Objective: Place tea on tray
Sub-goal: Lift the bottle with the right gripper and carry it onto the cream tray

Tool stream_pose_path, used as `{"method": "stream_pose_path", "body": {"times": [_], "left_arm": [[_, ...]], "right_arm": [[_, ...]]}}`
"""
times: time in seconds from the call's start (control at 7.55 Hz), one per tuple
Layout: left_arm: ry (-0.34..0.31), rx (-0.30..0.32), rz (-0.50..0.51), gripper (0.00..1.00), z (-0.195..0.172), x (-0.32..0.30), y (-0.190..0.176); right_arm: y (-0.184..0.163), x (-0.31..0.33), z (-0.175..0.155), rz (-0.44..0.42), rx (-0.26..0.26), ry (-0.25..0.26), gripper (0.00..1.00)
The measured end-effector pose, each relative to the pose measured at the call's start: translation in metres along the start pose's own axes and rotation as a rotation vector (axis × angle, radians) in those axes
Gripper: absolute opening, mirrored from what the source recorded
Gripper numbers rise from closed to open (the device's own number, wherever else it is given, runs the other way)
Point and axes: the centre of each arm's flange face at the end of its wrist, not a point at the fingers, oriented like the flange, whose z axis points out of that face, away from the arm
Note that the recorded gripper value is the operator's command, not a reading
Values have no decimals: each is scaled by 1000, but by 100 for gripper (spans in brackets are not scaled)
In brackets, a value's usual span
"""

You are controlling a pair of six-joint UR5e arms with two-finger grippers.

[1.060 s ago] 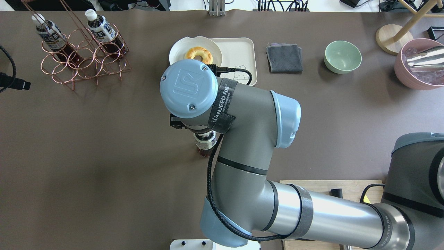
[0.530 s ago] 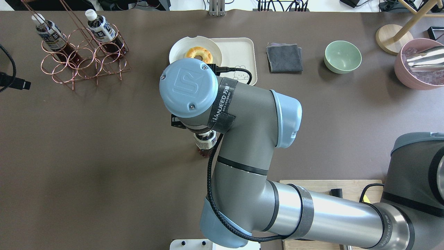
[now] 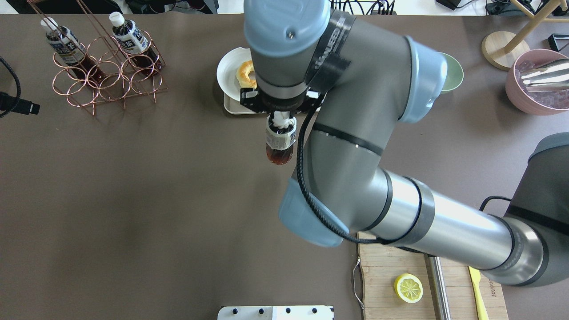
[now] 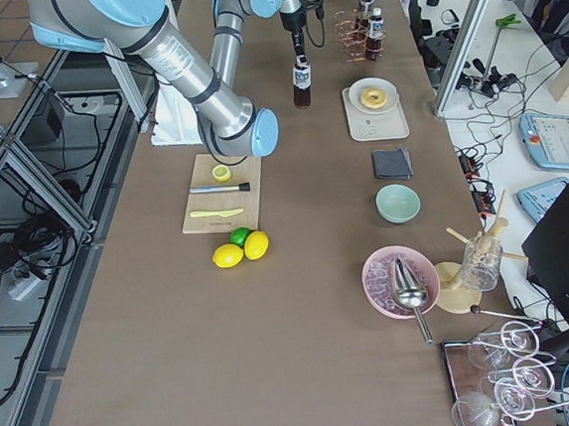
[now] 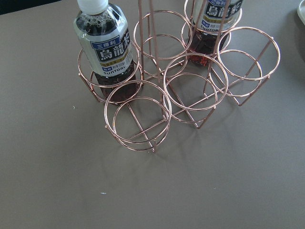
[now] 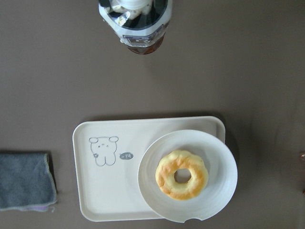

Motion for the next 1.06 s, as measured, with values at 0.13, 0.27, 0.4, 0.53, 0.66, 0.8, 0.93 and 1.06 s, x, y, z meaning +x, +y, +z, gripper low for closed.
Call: {"method": "stream_pose_path", "body": {"times": [0.13,0.27,0.4,0.53,0.66,0.8,0.93,1.06], "left_arm": [[0,1,0,97,0,0,0],[-1,3,-1,97,-2,0,1],[-1,4,-1,97,-6,0,4],[-1,6,-1,97,-9,0,8],[0,8,0,97,-12,0,9],[1,12,0,97,-14,1,9],[2,14,0,97,-16,2,9],[1,15,0,97,-17,2,9]], "right_arm": [[-40,21,-6,-12,1,15,0],[-89,34,-5,-21,8,38,0],[-149,39,6,-9,9,45,0],[-206,42,24,0,2,39,0],[-240,50,38,-7,-4,44,0],[-258,59,50,-15,-13,58,0],[-267,63,61,-22,-13,61,0],[-274,63,70,-26,-10,57,0]]}}
